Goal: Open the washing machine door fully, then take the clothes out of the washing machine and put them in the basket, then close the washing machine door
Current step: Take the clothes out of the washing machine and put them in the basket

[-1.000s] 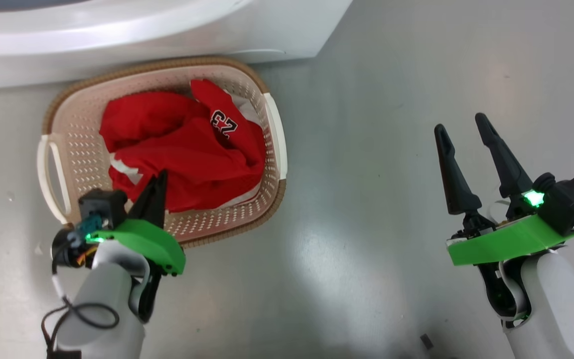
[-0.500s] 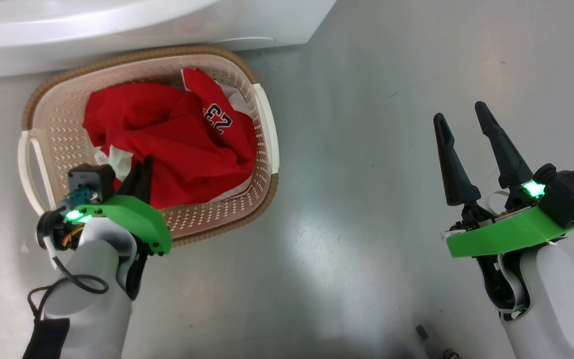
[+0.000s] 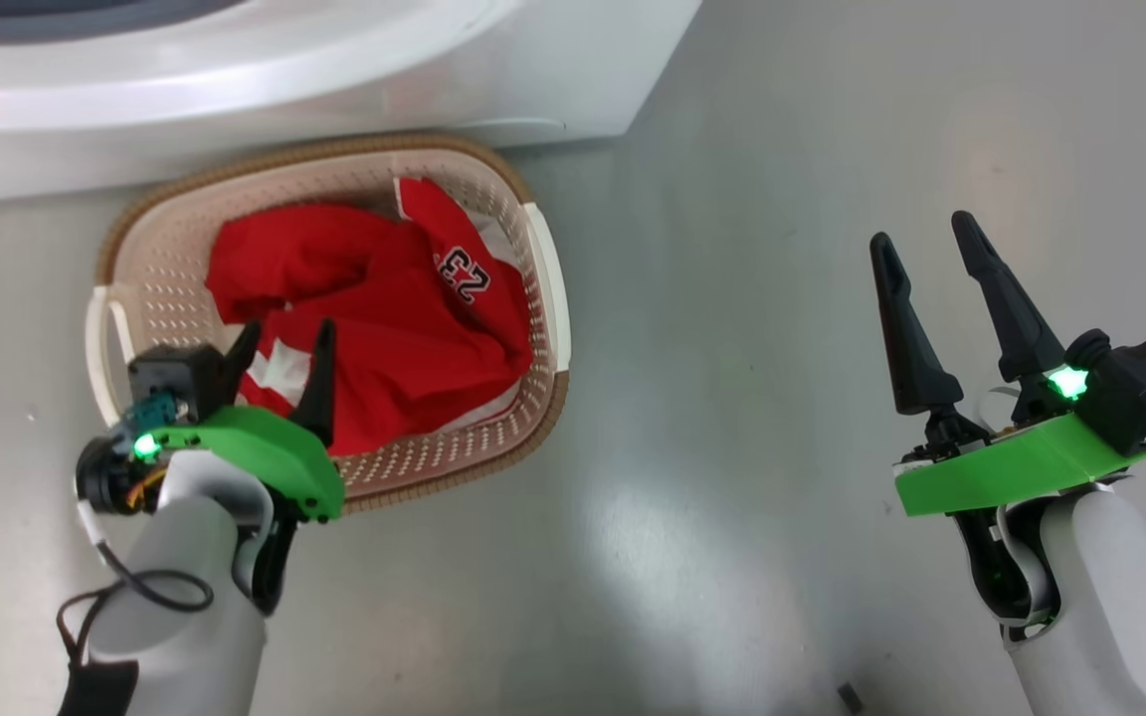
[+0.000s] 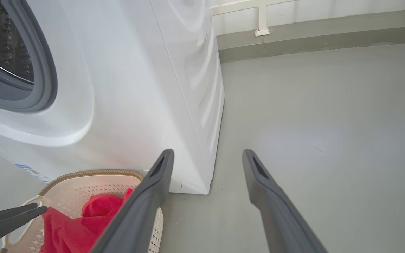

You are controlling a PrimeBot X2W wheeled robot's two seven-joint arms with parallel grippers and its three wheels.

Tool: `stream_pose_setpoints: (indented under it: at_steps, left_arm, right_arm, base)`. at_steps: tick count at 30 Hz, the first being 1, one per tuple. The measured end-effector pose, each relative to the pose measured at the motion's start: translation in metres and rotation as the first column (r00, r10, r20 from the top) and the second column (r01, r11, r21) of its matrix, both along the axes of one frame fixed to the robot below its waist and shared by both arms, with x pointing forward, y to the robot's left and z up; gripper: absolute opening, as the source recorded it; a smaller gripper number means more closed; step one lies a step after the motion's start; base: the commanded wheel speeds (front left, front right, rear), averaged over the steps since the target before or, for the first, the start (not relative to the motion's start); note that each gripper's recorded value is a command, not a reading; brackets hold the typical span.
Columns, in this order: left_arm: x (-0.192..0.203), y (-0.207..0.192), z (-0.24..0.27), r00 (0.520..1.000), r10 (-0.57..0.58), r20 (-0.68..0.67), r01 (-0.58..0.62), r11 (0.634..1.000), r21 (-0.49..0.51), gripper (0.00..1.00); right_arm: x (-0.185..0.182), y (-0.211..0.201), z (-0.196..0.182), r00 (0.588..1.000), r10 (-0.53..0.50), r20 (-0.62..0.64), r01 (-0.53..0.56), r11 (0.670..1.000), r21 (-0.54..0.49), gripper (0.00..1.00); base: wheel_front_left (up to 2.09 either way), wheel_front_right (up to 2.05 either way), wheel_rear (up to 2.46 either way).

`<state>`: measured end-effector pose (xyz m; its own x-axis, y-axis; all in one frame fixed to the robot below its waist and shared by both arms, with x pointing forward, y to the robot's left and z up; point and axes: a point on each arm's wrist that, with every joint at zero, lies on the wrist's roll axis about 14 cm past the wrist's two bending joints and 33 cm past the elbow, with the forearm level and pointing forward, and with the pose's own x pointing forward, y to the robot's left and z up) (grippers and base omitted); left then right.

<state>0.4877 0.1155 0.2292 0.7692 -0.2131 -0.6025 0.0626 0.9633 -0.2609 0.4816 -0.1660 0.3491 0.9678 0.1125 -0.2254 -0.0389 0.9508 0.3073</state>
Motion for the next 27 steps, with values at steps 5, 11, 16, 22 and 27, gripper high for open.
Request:
stream_pose_setpoints:
  at_steps: [5,11,16,22,27]
  left_arm:
    - [-0.001,0.007,0.024,0.998,0.029,0.057,-0.028,1.0,-0.007,1.0]
    - [0.002,0.023,0.061,0.984,0.084,0.157,-0.084,0.996,-0.011,1.0]
    - [-0.009,0.039,0.088,0.969,0.111,0.22,-0.116,0.993,0.008,1.0]
    - [-0.022,0.05,0.123,0.944,0.136,0.301,-0.146,0.989,0.01,1.0]
    - [-0.037,0.058,0.148,0.919,0.16,0.36,-0.174,0.985,0.005,1.0]
  right_arm:
    - [-0.002,0.0,0.017,1.0,0.003,0.031,-0.003,1.0,-0.002,1.0]
    - [-0.014,0.0,0.032,0.999,0.005,0.045,-0.004,1.0,-0.006,1.0]
    - [-0.026,-0.001,0.047,0.998,0.008,0.061,-0.007,1.0,-0.011,1.0]
    - [-0.04,-0.004,0.066,0.996,0.011,0.091,-0.009,1.0,-0.022,1.0]
    - [-0.055,-0.006,0.079,0.994,0.009,0.109,-0.007,1.0,-0.023,1.0]
  base:
    - [0.0,0.0,0.0]
    - [0.0,0.0,0.0]
    - [0.0,0.0,0.0]
    - [0.0,0.0,0.0]
    - [0.0,0.0,0.0]
